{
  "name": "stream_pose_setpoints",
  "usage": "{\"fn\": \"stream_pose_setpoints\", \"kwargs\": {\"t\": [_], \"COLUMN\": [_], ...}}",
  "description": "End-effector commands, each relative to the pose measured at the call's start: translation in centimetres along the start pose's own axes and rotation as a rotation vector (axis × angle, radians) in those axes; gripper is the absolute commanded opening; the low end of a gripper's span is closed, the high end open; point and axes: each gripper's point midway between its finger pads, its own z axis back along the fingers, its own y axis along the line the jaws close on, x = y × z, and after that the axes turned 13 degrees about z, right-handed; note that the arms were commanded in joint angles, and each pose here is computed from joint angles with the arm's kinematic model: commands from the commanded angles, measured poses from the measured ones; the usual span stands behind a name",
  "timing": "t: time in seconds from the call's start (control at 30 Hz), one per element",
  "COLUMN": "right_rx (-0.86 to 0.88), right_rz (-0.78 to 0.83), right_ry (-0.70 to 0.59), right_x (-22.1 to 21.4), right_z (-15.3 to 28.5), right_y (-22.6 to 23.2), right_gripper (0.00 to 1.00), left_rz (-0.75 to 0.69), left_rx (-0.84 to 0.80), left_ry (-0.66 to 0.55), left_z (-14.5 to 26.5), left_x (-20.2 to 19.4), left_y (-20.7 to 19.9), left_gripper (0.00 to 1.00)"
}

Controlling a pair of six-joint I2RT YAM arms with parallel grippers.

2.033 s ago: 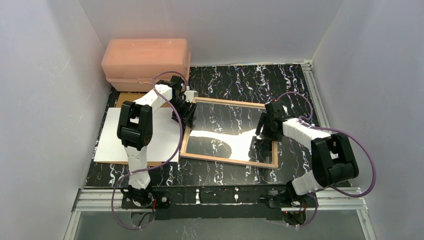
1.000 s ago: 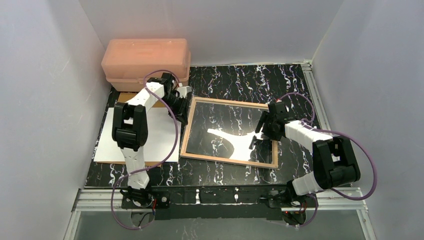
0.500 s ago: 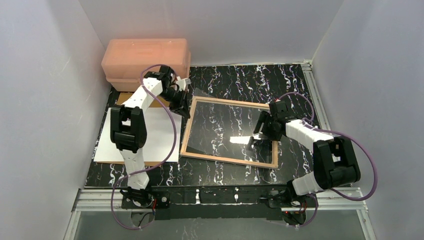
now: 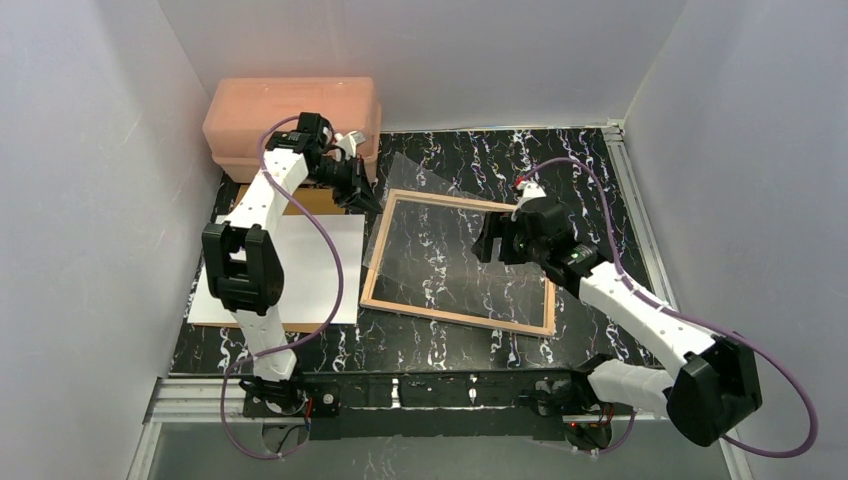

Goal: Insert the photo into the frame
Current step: Pick up the photo frame item at the center of the board.

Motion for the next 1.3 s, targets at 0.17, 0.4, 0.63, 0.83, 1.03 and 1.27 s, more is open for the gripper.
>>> {"fn": "stream_pose_setpoints", "kwargs": {"t": [0.17, 0.4, 0.63, 0.83, 1.03, 1.27], "right_rx": [0.211, 0.225, 0.421, 0.209, 0.129, -0.151], "right_rz": [0.322, 0.489, 0.076, -0.226, -0.4, -0.292], "right_ry": [-0.081, 0.002, -0.009, 0.018, -0.008, -0.007], "right_x": [1.0, -2.8, -2.1, -3.7, -3.6, -2.0], "right_z": [4.8, 4.5, 6.1, 5.4, 5.7, 4.7], "right_y": [8.4, 11.8, 16.8, 10.1, 5.7, -0.3], "right_gripper": [0.9, 0.87, 0.89, 0.92, 0.9, 0.91], "left_rz": [0.165, 0.188, 0.167, 0.148, 0.192, 0.223], "left_rx": [-0.086, -0.102, -0.138, -0.202, -0.263, -0.225], "left_ry": [-0.019, -0.022, -0.07, -0.104, -0.147, -0.08], "left_z": [2.0, 2.3, 4.0, 6.0, 7.6, 5.8], "left_x": [0.9, 1.0, 1.5, 1.9, 2.4, 0.3], "left_y": [1.2, 1.7, 1.1, -1.4, -1.9, 0.9], "left_gripper": [0.0, 0.0, 0.0, 0.0, 0.0, 0.0]}}
